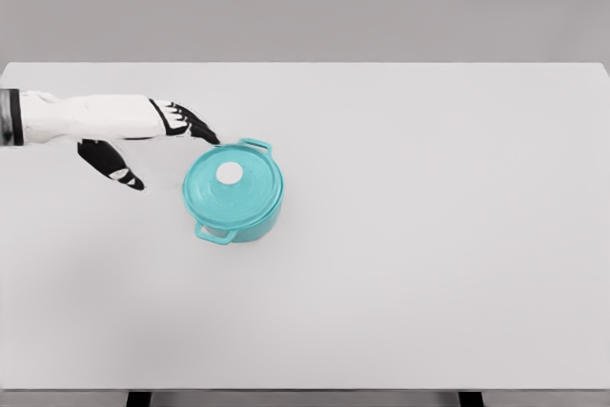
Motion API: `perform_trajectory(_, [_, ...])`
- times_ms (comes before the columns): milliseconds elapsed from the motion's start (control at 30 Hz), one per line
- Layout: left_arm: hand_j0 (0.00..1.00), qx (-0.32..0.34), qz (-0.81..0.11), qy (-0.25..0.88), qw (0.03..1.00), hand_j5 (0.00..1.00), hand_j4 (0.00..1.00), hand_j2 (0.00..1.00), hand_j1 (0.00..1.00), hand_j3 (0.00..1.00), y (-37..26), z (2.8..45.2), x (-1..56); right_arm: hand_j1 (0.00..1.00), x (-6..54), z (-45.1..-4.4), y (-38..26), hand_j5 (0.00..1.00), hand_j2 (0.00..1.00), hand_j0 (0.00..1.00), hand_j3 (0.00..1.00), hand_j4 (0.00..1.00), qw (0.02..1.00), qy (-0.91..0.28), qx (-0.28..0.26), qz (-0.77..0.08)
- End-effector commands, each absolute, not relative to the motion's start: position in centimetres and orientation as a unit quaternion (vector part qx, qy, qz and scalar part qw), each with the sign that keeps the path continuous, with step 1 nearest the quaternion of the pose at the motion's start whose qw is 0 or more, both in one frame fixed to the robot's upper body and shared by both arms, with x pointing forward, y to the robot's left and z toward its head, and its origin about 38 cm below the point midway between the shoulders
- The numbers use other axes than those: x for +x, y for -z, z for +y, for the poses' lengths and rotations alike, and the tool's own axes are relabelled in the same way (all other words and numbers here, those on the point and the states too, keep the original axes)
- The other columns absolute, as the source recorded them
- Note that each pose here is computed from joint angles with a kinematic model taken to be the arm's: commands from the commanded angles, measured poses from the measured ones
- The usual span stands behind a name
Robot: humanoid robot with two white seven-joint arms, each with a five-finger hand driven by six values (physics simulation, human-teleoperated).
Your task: Cover the pot with left arm
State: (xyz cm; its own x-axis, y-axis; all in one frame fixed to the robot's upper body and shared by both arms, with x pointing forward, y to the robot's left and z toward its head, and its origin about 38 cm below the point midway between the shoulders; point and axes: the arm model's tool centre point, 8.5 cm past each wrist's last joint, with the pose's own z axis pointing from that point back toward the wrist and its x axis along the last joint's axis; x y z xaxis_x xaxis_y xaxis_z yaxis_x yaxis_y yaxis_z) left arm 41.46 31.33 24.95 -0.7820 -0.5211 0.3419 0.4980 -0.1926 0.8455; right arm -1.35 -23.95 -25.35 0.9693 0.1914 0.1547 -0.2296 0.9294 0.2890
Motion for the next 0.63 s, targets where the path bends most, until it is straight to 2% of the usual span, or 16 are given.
perform_trajectory(0, [1.00, 0.077, -0.568, 0.744, 0.343, 1.00, 1.00, 1.00, 1.00, 1.00, -29.9, 35.7, 41.4, 1.00, -1.4, -23.9, 25.3, 1.00, 1.00, 1.00, 1.00, 1.00, 0.980, -0.107, 0.154, -0.061])
perform_trajectory(100, [1.00, 0.089, -0.580, 0.712, 0.386, 1.00, 1.00, 1.00, 1.00, 1.00, -28.1, 38.8, 40.7, 1.00, -1.3, -23.9, 25.3, 1.00, 1.00, 1.00, 1.00, 1.00, 0.980, -0.108, 0.154, -0.062])
perform_trajectory(200, [1.00, 0.086, -0.578, 0.712, 0.389, 1.00, 1.00, 1.00, 1.00, 1.00, -27.7, 38.8, 40.6, 1.00, -1.3, -23.9, 25.3, 1.00, 1.00, 1.00, 1.00, 1.00, 0.980, -0.108, 0.154, -0.062])
perform_trajectory(600, [1.00, 0.048, -0.602, 0.715, 0.353, 1.00, 1.00, 1.00, 1.00, 1.00, -27.0, 34.6, 40.8, 1.00, -1.3, -23.9, 25.3, 1.00, 1.00, 1.00, 1.00, 1.00, 0.980, -0.108, 0.154, -0.062])
